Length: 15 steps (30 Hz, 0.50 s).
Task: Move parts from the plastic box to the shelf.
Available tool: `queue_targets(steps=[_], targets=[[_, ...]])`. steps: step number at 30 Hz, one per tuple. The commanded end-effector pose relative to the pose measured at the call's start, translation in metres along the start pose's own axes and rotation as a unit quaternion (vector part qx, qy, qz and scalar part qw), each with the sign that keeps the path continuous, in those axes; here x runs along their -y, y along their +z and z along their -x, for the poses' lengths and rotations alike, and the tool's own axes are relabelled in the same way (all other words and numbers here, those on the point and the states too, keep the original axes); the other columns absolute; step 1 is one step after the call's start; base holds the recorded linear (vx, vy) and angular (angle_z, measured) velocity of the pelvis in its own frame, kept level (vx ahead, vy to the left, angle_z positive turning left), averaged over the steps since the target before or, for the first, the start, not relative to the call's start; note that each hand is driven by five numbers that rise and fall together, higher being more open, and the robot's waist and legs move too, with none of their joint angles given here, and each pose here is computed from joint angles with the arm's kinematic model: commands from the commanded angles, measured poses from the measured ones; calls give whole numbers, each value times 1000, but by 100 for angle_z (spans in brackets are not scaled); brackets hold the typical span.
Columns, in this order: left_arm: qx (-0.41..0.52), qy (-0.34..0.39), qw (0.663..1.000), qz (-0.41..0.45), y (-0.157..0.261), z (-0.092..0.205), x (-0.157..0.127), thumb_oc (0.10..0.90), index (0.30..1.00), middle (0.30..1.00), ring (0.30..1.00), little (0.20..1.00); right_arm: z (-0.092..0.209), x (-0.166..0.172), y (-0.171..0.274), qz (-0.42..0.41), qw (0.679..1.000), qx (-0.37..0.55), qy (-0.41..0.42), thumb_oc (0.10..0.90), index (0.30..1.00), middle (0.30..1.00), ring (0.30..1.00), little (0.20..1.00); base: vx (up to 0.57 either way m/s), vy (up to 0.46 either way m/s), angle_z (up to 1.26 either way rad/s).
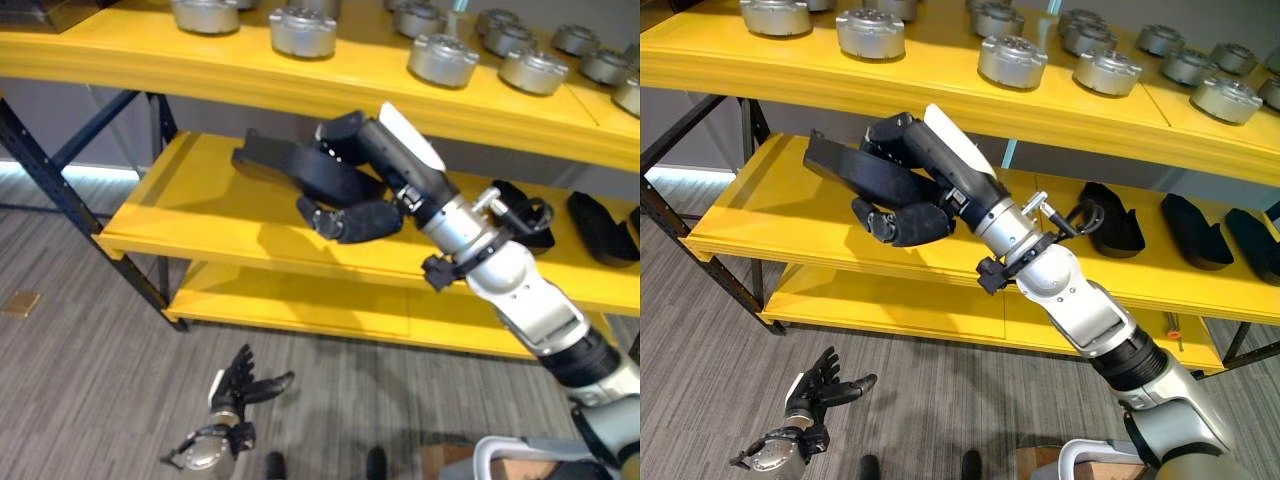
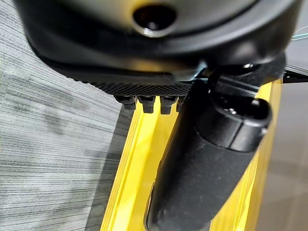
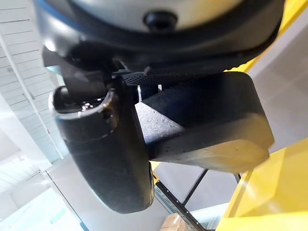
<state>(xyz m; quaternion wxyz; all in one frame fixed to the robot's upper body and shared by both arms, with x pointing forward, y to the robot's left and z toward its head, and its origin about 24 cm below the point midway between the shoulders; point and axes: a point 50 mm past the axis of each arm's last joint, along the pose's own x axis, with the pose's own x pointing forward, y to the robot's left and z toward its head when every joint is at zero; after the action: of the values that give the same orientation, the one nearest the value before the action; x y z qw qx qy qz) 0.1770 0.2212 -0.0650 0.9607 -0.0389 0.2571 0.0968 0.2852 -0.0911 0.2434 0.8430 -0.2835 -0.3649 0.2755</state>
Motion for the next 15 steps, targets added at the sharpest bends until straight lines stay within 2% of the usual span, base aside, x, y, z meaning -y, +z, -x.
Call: queue_targets(steps=[1, 6, 8, 15], targets=[[89, -32, 995, -13, 40, -7, 5, 900, 1000, 1000, 1000, 1000, -22, 32, 36, 74, 991, 91, -61, 400, 300, 300, 300, 300, 0, 0, 0], [90, -42, 995, -27, 41, -7, 5, 900, 1000, 1000, 1000, 1000, -30, 33, 2, 132, 990, 8, -55, 400, 300, 300, 300, 300, 1, -1, 1], [96, -52, 994, -32, 44, -8, 7, 900, 1000, 1000, 1000, 1000, -34, 35, -13, 176, 983, -29, -49, 400, 300, 300, 300, 300, -12, -10, 5], [119, -67, 990, -37, 57, -10, 11, 900, 1000, 1000, 1000, 1000, -42, 43, -50, 236, 963, -123, -45, 400, 300, 300, 300, 300, -91, -27, 7]])
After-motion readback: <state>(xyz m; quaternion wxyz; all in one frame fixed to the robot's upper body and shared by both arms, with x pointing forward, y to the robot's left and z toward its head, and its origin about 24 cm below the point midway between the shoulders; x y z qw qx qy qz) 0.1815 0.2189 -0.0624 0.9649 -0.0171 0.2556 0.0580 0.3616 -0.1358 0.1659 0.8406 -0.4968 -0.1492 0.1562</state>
